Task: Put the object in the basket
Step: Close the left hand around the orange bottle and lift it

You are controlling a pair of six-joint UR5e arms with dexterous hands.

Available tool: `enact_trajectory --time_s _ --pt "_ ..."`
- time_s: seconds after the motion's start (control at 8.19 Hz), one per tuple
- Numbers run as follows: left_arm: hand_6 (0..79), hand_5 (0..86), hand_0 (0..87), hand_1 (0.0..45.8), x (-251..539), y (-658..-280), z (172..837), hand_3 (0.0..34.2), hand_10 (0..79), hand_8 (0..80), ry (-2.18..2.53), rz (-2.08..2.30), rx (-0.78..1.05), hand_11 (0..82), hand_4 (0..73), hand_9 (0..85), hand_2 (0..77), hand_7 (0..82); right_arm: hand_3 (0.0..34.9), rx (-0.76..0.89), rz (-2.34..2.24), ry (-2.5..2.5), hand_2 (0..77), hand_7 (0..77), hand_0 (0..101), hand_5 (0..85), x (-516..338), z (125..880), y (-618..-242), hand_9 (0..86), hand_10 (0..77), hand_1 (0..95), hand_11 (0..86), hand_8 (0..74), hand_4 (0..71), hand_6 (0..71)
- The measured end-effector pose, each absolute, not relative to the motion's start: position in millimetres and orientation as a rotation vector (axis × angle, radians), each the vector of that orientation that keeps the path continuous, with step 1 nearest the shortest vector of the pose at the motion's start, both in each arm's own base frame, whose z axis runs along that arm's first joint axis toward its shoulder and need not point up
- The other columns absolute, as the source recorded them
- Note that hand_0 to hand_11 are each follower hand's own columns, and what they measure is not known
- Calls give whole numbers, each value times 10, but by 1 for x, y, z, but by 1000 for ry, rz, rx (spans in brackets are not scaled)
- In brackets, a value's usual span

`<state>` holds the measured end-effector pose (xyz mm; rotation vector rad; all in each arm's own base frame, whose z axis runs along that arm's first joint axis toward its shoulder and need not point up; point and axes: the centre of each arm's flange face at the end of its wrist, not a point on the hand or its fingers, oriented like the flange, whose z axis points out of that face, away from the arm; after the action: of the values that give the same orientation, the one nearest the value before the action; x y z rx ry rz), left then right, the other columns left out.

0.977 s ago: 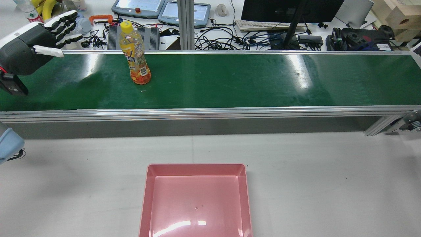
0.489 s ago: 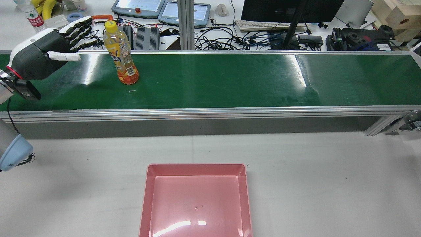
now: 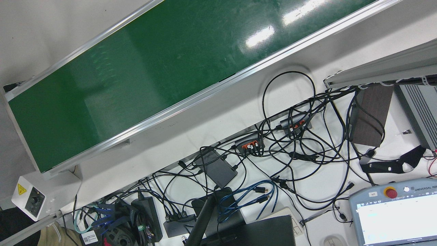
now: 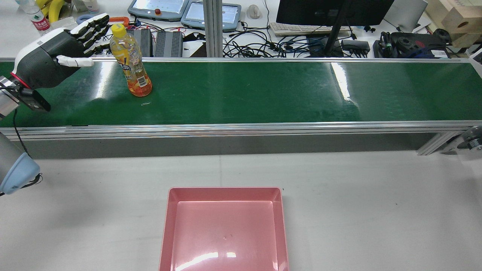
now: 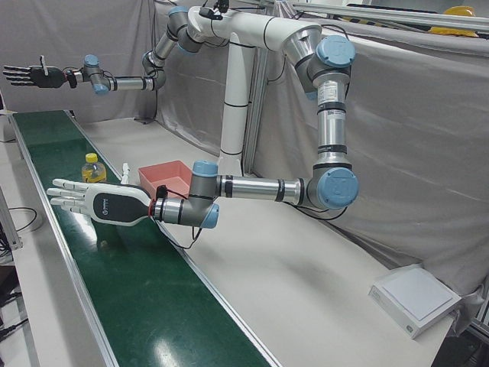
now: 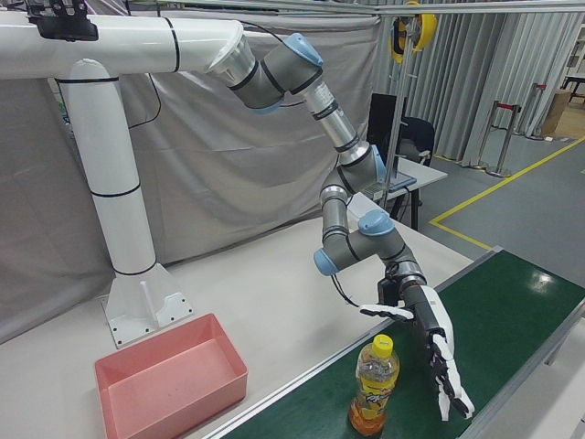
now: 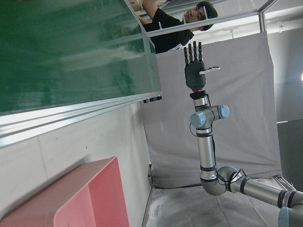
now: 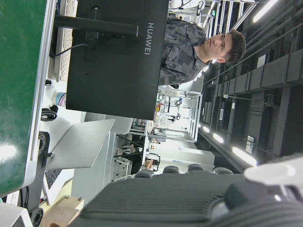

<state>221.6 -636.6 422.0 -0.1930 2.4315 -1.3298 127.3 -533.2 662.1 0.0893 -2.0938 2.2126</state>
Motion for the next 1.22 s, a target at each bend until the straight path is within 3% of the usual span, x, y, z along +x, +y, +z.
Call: enact_trajectory --time_s 0.12,0.24,0.49,0.73,0.85,0.98,1.1,1.22 --pt "0 98 443 65 225 -641 418 0 60 5 2435 -1325 -196 114 5 5 82 5 2 89 2213 -2094 5 5 1 0 127 662 -533 0 0 0 0 0 0 0" --pt "0 98 454 82 227 -645 415 0 65 5 2434 -1325 -198 114 5 5 5 5 2 89 2213 -2094 5 5 3 0 127 662 -533 0 0 0 0 0 0 0" --pt "0 98 455 82 231 -649 411 0 65 5 2432 -1324 -203 114 5 5 5 5 2 89 2213 -2094 5 5 2 0 127 662 -533 0 0 0 0 0 0 0" --pt "0 114 454 114 232 -649 411 0 65 5 2429 -1326 -204 114 5 5 11 5 3 90 2212 -2093 5 5 3 0 127 662 -533 0 0 0 0 0 0 0" --pt "0 136 455 147 232 -649 412 0 76 5 2428 -1327 -204 125 5 5 82 5 3 90 2212 -2093 5 5 3 0 127 662 -533 0 0 0 0 0 0 0" --pt "0 136 455 147 232 -648 413 0 76 5 2426 -1329 -204 125 5 5 82 5 2 90 2212 -2093 5 5 3 0 127 662 -533 0 0 0 0 0 0 0" --pt "49 295 468 164 231 -648 414 0 185 104 2411 -1347 -202 273 87 158 327 98 2 90 2212 -2093 5 5 2 0 127 662 -533 0 0 0 0 0 0 0" --pt "180 295 470 114 228 -648 418 0 185 104 2392 -1370 -197 273 87 158 420 267 2 89 2213 -2094 5 5 2 0 127 662 -533 0 0 0 0 0 0 0"
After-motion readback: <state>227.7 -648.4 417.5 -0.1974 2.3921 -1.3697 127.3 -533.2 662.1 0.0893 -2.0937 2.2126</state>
